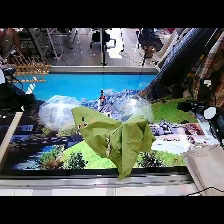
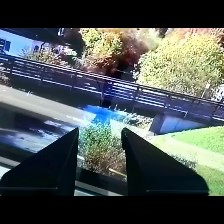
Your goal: Fold the clothes and pants, and hang the long-sleeved shirts on hangers.
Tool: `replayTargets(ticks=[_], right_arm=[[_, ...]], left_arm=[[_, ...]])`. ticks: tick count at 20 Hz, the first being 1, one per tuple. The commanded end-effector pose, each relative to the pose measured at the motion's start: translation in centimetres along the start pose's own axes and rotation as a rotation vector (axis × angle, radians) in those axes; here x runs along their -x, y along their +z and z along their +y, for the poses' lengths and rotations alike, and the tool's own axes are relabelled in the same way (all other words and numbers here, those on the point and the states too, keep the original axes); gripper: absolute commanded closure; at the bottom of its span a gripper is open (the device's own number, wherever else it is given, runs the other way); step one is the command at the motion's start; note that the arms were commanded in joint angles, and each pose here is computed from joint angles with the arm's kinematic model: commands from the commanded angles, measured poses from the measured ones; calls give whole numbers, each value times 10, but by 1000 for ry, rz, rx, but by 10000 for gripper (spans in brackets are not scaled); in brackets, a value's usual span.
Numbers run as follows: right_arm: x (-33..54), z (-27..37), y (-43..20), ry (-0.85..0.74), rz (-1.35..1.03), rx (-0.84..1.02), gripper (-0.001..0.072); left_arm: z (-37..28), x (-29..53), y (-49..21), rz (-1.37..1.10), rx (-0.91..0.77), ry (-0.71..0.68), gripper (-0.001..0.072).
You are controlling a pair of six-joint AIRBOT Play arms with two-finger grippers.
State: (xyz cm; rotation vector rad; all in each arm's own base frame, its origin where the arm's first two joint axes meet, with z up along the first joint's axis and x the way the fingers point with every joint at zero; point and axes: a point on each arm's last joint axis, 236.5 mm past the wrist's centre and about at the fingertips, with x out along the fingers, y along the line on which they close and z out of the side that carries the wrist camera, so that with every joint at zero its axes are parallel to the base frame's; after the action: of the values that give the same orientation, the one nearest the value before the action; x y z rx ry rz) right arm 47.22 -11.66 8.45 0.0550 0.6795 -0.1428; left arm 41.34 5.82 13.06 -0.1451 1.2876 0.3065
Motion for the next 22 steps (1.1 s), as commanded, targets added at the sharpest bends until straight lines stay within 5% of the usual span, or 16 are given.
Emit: replayTargets(ticks=[1,15,19,20,21,22], right_arm=[[0,1,1,1,-2,1,700],[0,1,1,1,-3,1,700],[1,17,11,72,-40,-129,700],[3,28,14,121,-44,-217,700],[7,35,15,154,-39,-257,698],[10,39,13,169,-27,-263,698]], left_arm=[[0,0,0,0,0,0,410],[-6,-7,14,-43,0,-18,407],[-22,-27,-27,165,21,-56,405],[-33,-33,-38,205,-31,-94,350],[-41,-40,-53,260,-56,-116,100],[-50,-48,-67,312,-68,-140,-3]])
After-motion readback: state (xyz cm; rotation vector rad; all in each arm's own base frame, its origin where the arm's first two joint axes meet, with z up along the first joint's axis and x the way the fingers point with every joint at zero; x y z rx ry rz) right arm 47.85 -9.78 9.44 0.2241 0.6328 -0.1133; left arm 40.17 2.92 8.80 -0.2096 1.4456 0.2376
